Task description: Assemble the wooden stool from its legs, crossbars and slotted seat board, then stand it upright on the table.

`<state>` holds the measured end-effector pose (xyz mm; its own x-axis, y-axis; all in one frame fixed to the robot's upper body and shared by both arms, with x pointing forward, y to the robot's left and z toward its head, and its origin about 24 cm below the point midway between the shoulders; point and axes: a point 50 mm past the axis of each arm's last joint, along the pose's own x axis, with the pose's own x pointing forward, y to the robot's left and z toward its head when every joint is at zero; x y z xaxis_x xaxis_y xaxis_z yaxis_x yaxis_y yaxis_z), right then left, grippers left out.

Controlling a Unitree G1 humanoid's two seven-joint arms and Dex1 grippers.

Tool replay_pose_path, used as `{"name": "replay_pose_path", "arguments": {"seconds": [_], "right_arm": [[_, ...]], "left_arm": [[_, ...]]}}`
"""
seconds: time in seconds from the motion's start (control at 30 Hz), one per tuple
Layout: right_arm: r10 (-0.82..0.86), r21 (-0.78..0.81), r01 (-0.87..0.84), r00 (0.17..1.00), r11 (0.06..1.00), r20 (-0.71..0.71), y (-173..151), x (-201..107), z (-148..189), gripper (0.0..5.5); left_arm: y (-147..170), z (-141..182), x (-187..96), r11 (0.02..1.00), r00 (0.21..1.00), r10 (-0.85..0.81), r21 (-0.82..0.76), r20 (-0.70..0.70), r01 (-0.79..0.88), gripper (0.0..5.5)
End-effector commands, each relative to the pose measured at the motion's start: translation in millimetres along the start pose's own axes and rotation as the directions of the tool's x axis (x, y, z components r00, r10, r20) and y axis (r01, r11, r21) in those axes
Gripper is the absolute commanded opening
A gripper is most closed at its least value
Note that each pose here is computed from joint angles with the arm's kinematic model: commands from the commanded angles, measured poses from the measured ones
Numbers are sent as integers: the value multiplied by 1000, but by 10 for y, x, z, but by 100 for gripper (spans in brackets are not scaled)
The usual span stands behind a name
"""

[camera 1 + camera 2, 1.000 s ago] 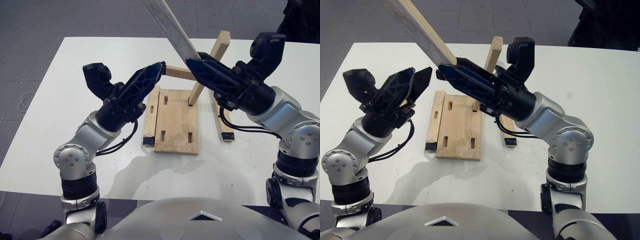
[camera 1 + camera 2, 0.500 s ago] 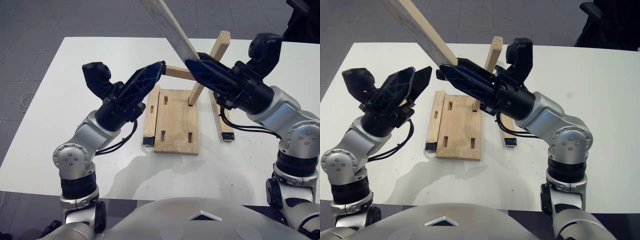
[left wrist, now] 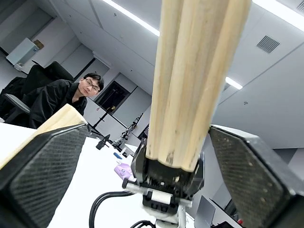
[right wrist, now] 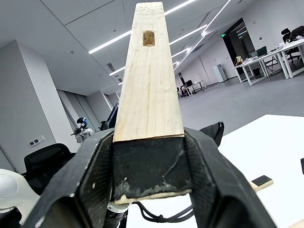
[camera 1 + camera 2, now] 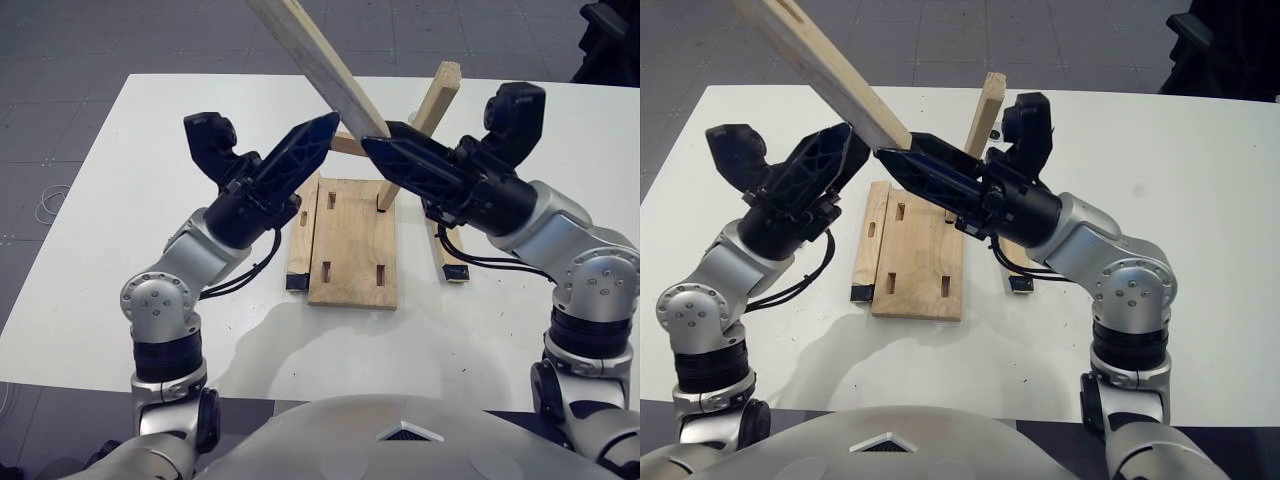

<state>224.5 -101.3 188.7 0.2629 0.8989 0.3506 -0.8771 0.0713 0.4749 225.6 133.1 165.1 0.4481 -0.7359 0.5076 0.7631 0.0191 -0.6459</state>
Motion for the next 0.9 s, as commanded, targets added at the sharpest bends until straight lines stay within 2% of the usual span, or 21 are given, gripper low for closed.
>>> {"name": "replay_pose_path", "arguments": {"seconds": [0.03,0.63,0.9], "right_arm": [[1,26,0,999,1000,-38,5,-22,-123,203],[2,57,2,998,998,-65,16,-51,-233,203],[4,53,0,998,999,-64,5,-36,-217,203]], "left_arm": [[-17,7,48,1000,1000,-27,11,-12,27,465],[-19,126,72,999,997,-34,-4,65,34,465],[-37,76,55,998,998,-45,-31,36,46,346]]}}
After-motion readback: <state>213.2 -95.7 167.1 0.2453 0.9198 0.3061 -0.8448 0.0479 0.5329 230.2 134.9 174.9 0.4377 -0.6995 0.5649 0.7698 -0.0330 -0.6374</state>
